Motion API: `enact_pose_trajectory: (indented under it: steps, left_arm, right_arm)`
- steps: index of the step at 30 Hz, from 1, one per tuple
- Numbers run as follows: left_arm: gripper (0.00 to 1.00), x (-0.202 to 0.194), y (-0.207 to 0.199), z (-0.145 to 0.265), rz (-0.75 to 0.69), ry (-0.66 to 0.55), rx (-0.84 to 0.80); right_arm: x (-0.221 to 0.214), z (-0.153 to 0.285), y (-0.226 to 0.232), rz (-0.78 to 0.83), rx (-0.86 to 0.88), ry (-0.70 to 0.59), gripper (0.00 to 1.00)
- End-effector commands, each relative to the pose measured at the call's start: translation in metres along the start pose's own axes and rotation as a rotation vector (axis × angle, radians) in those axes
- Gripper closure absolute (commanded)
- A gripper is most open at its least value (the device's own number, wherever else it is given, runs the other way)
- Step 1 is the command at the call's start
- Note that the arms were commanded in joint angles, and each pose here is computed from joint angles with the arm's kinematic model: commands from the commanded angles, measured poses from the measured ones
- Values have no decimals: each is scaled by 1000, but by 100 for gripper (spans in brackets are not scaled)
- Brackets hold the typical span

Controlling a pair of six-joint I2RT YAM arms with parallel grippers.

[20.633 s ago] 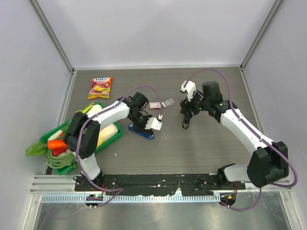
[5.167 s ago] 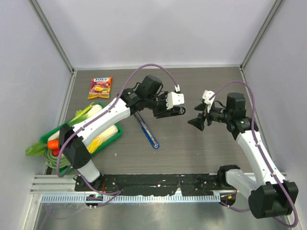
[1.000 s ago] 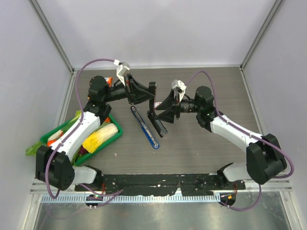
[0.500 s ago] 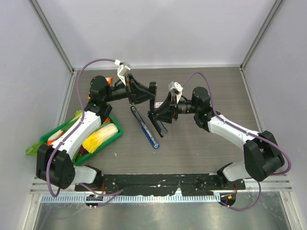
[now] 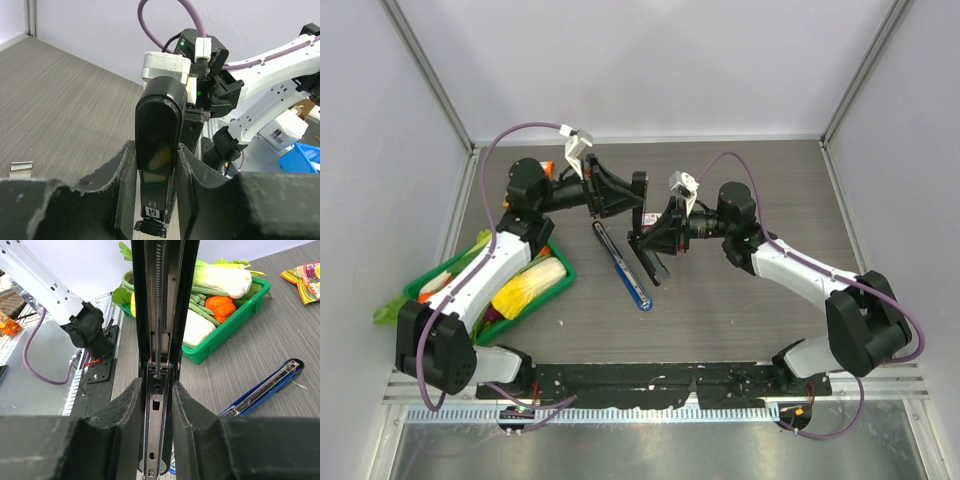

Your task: Load the staples into the stapler

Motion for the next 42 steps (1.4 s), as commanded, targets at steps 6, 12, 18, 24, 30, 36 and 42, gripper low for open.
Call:
enact_pose_trajectory:
  steps: [6,12,18,24,30,36,42]
  left_arm:
    - [99,38,-8,5,-102,-115,-2]
    - [94,50,-2,20,-115,-169,66]
    - [83,56,4,32,-122,-206,122]
    - [51,53,8,38,-125,-198,162]
    - [36,45,11,42,-142,-163,191]
    - [28,32,14,56,-151,-49,263]
    - [9,15,23,84,-241,103,465]
  right_arm:
    - [24,4,6,87,-26,-93,99]
    - [42,19,4,85,-93,-183,99]
    - [55,33,8,106,-122,-235,99]
    - [68,46,11,115,-174,-272,99]
    - [73,52,8,126,-251,-262,99]
    - [63,77,-27,140,-586,-161,99]
    - [43,112,-55,139,-894,-104,99]
Point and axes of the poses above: each gripper's point midway between its finger pads, its own z axis back along the fingers, its own y axis along the line the jaws close on, x = y × z, the point moved 5 cm from there along z, back along the fingers, and after that the axes turned 6 degrees about -z, right-handed, at the moved point
